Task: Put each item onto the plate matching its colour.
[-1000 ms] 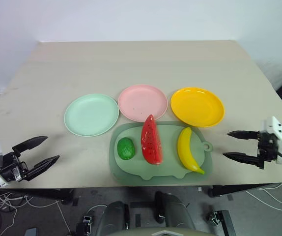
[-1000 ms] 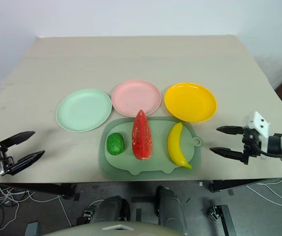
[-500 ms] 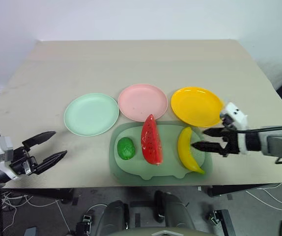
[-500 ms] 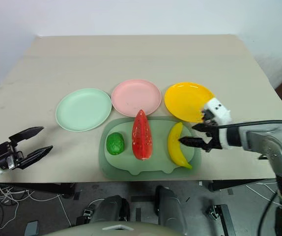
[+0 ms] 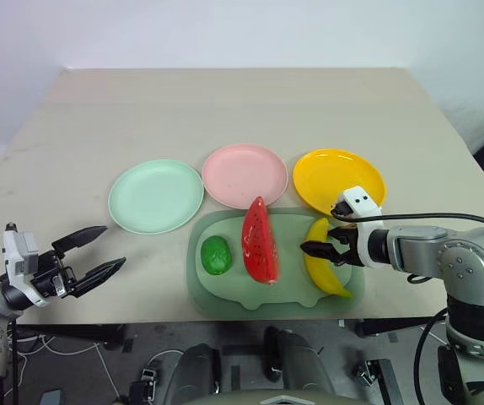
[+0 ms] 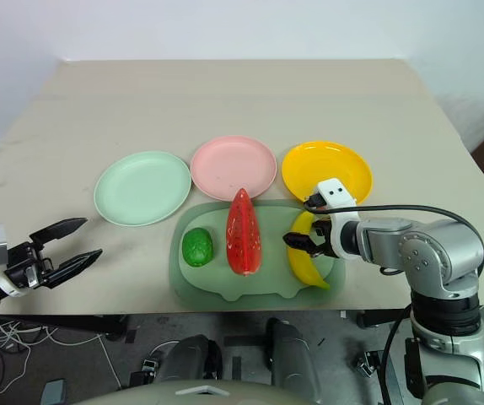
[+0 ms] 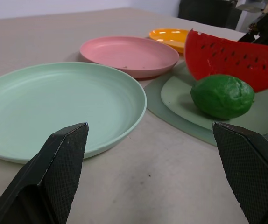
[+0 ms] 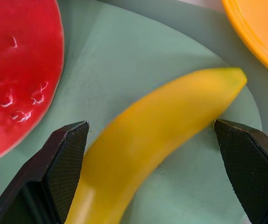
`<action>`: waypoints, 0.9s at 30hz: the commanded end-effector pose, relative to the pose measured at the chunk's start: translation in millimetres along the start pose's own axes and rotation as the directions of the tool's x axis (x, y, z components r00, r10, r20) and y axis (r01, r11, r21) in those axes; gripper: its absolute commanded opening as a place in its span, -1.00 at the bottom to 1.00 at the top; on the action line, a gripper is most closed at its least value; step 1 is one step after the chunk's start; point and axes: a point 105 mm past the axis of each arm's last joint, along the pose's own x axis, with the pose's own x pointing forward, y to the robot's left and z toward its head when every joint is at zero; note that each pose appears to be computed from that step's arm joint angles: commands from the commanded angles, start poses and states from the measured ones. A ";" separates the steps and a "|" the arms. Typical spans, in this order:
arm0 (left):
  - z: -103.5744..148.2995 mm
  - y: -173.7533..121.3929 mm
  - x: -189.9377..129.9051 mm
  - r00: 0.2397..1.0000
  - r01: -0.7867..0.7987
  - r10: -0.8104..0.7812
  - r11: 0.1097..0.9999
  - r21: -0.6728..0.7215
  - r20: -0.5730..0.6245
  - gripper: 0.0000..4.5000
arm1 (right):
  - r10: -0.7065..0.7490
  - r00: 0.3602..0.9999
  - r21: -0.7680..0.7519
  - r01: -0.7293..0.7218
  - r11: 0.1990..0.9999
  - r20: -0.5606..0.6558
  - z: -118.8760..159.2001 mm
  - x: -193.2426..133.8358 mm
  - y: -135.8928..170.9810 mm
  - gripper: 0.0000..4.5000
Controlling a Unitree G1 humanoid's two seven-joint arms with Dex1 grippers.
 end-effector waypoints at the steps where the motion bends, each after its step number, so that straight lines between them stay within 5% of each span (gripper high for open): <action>1: 7.2 2.4 0.0 1.000 -0.010 0.009 0.999 0.039 0.017 0.98 | 0.024 0.996 -0.036 -0.027 0.999 -0.084 -16.8 4.4 11.0 1.00; 3: 7.3 2.7 0.1 1.000 -0.011 0.010 0.999 0.040 0.018 0.98 | 0.032 0.994 -0.057 -0.038 0.998 -0.109 -20.5 3.5 13.9 1.00; 13: 7.4 4.5 3.2 1.000 -0.007 0.006 0.999 0.044 0.017 1.00 | 0.263 0.942 -0.124 -0.292 0.948 -0.210 -21.9 -25.3 43.1 -0.27; 19: 7.0 6.7 4.9 1.000 -0.005 0.004 0.999 0.047 0.016 1.00 | 0.268 0.953 -0.086 -0.282 0.956 -0.141 10.0 -36.9 27.9 -0.28; 27: 5.8 6.2 5.0 1.000 -0.007 0.007 0.999 0.041 0.015 1.00 | 0.033 0.999 -0.020 -0.033 0.999 0.038 59.1 -25.5 -24.9 -0.28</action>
